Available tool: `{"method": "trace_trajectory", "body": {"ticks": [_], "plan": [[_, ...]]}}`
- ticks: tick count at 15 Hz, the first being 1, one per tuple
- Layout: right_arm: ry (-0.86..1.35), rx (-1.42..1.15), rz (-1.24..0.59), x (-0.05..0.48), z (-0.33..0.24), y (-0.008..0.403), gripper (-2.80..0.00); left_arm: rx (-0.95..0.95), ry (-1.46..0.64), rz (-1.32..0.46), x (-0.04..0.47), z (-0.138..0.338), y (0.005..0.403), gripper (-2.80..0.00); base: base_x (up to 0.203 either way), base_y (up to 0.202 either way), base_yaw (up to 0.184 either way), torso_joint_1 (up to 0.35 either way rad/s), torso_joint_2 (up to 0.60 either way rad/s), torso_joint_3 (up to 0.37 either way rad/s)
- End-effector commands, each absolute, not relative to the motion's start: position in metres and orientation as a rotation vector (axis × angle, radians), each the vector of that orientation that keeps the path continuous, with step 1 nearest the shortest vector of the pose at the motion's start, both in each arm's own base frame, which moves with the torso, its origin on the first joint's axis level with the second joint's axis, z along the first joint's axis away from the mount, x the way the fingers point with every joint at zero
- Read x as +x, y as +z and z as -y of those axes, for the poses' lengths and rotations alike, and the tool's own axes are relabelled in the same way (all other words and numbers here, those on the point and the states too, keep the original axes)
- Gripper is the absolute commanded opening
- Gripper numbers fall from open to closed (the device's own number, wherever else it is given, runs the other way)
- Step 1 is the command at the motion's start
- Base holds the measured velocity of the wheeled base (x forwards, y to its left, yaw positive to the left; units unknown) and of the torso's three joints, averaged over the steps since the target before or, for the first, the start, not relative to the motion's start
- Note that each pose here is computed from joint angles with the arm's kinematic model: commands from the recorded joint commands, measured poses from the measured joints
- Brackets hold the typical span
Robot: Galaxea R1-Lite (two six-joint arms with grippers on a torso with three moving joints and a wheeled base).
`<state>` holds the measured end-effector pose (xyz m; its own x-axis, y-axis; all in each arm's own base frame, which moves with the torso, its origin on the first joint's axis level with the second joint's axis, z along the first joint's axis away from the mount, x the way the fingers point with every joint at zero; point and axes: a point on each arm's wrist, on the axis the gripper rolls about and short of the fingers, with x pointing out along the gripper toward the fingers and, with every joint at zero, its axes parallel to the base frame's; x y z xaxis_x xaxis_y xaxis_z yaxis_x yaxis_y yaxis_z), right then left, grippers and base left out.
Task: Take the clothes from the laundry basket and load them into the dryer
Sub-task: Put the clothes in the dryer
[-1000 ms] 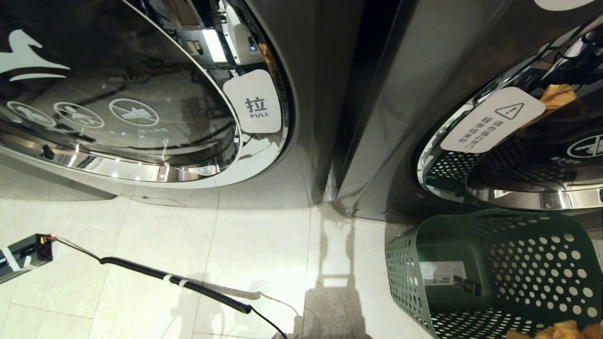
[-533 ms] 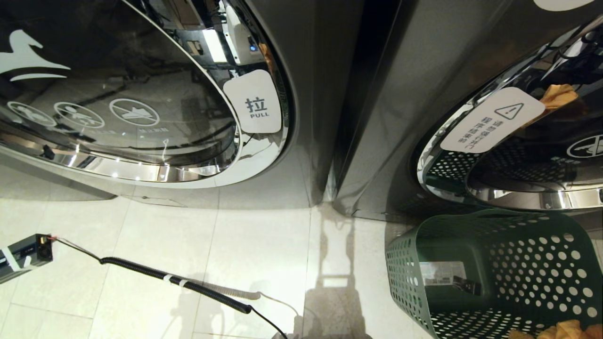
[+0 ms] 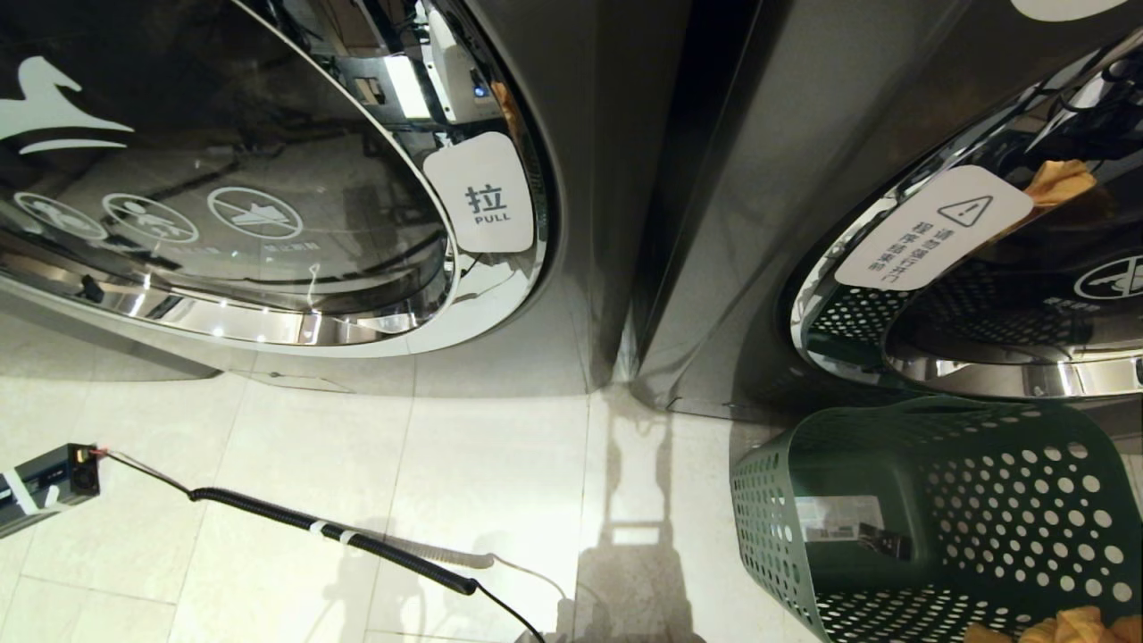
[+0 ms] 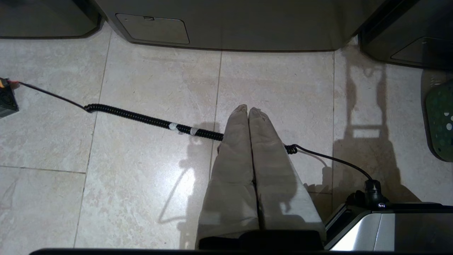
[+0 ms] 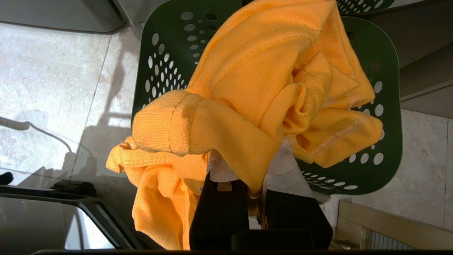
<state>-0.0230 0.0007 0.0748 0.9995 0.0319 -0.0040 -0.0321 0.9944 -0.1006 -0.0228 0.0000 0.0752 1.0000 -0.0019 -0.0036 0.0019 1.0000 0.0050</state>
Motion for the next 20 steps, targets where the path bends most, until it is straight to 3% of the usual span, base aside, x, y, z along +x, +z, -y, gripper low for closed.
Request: {"method": "trace_trajectory", "body": {"ticks": [1, 10, 20], "plan": [[0.033, -0.101, -0.003, -0.0229, -0.0007, 0.0748, -2.8, 0.004, -0.002, -0.003, -0.0228, 0.0, 0.0747, -2.8, 0.0, 0.0, 0.0, 0.0, 0.0, 0.0], [0.032, -0.1, -0.003, -0.0229, -0.0007, 0.0748, -2.8, 0.003, -0.002, -0.003, -0.0228, 0.0, 0.0747, -2.8, 0.0, 0.0, 0.0, 0.0, 0.0, 0.01], [0.032, -0.1, -0.003, -0.0229, -0.0007, 0.0748, -2.8, 0.002, -0.002, -0.003, -0.0228, -0.0001, 0.0747, -2.8, 0.0, 0.0, 0.0, 0.001, 0.0, 0.19]]}}
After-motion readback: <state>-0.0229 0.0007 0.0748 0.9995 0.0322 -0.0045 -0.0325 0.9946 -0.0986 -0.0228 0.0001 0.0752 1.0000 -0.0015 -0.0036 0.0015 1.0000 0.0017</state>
